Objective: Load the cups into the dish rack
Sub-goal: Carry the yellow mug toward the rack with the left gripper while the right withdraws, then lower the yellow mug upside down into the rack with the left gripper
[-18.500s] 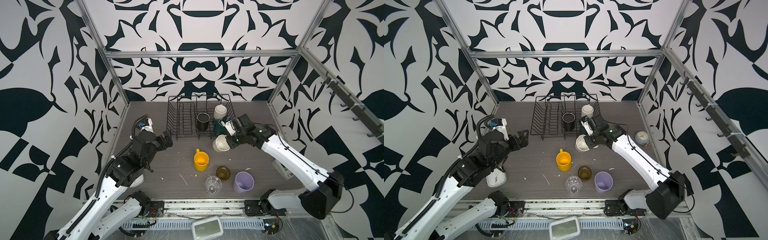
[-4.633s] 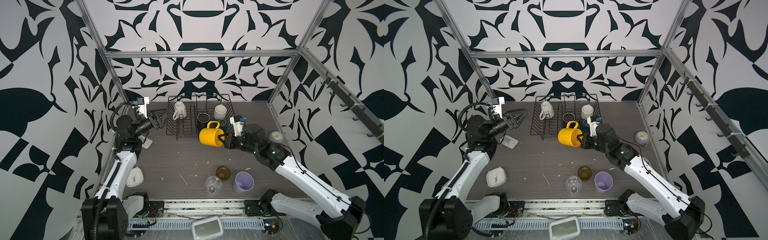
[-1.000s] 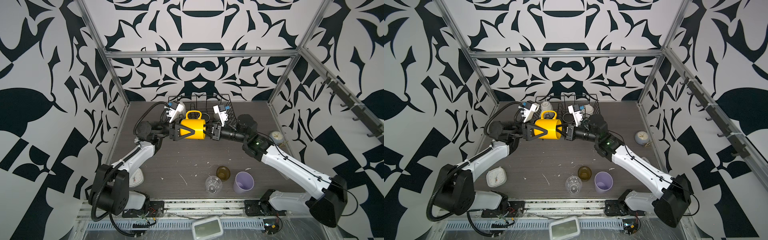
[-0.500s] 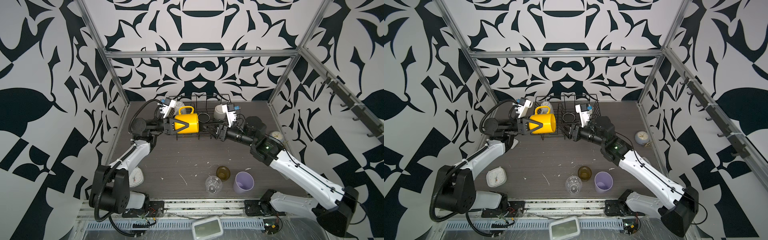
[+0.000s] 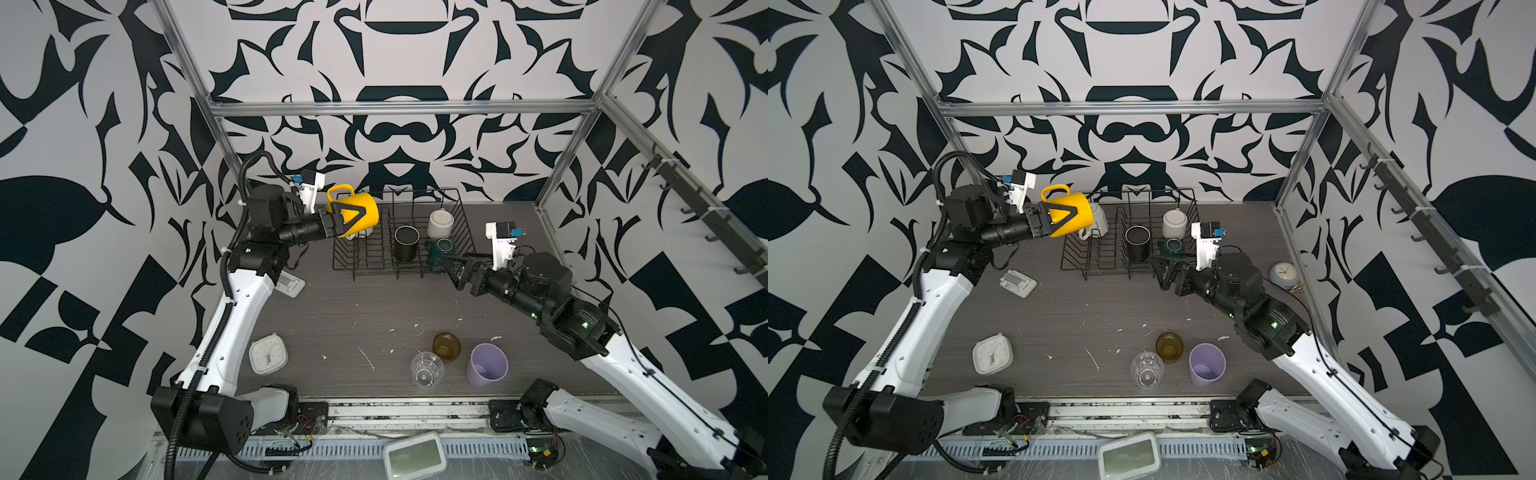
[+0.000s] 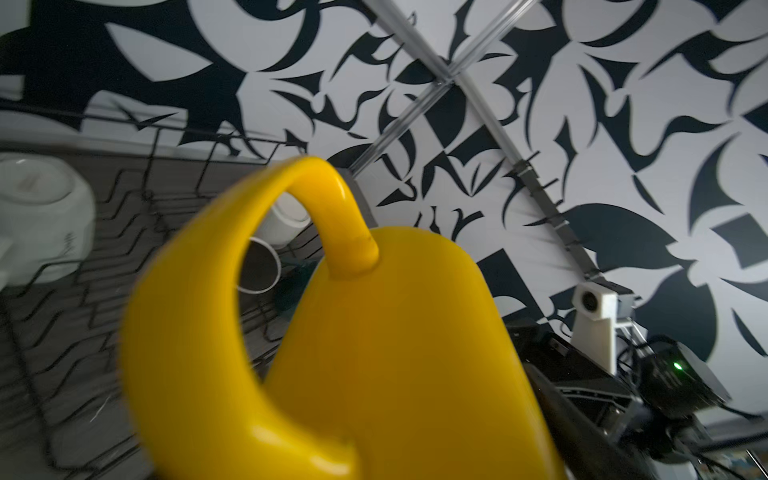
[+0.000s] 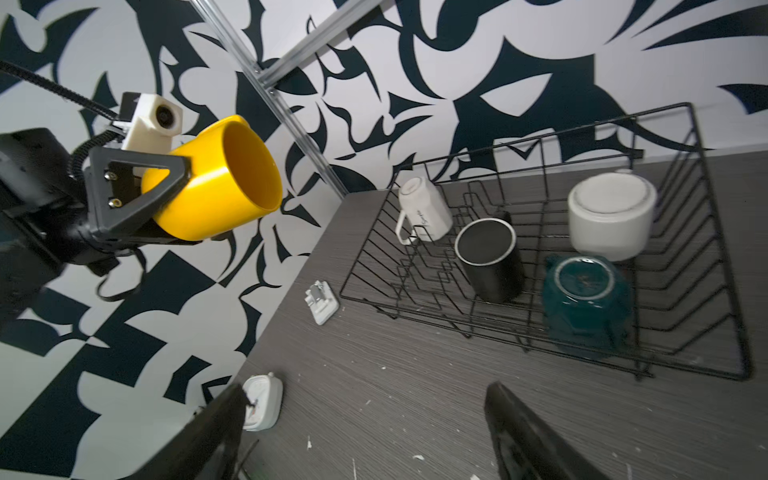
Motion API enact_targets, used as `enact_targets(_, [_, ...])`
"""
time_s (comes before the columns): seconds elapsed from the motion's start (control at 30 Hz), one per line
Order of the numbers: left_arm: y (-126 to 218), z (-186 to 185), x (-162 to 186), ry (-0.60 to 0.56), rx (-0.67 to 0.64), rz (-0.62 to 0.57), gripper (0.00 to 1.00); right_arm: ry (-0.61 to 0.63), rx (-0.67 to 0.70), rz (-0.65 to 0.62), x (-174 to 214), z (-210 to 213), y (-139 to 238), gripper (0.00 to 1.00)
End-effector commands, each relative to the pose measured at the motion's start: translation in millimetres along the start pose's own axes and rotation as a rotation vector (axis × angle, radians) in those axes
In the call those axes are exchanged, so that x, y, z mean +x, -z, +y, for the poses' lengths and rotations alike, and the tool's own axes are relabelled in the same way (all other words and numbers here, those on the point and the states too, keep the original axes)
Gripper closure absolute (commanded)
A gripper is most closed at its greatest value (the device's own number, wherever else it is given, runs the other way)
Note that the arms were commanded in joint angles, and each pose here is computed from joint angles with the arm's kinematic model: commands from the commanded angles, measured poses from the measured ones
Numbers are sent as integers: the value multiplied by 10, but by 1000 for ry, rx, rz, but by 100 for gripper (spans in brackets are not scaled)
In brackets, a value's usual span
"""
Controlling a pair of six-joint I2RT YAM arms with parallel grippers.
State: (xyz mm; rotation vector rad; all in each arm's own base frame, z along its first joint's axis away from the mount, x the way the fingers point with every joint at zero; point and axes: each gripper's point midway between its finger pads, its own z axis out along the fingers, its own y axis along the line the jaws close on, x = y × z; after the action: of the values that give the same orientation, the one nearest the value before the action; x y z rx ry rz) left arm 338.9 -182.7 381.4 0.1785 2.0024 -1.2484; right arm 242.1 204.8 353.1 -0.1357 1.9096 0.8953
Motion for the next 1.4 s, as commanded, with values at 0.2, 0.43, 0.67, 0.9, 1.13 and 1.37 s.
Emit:
enact_targets(0.2, [-51,804,115,188,-417,46,100,56,127,2,61,-263,173,8])
enact_targets(0.43, [-144,1067,85,255,-565,31,100,96,167,20,128,-357,243,8])
enact_targets(0.67, [-385,1238,96,297,-639,29,100,160,196,32,159,-420,335,7])
enact_targets(0.9, [-662,1382,149,318,-697,34,100,224,208,105,295,-473,310,4])
enact_targets(1.13, [-929,1644,251,325,-781,68,100,246,212,167,449,-530,260,4])
enact_targets(1.37, [-1083,1838,319,325,-841,88,100,247,227,197,586,-620,234,4])
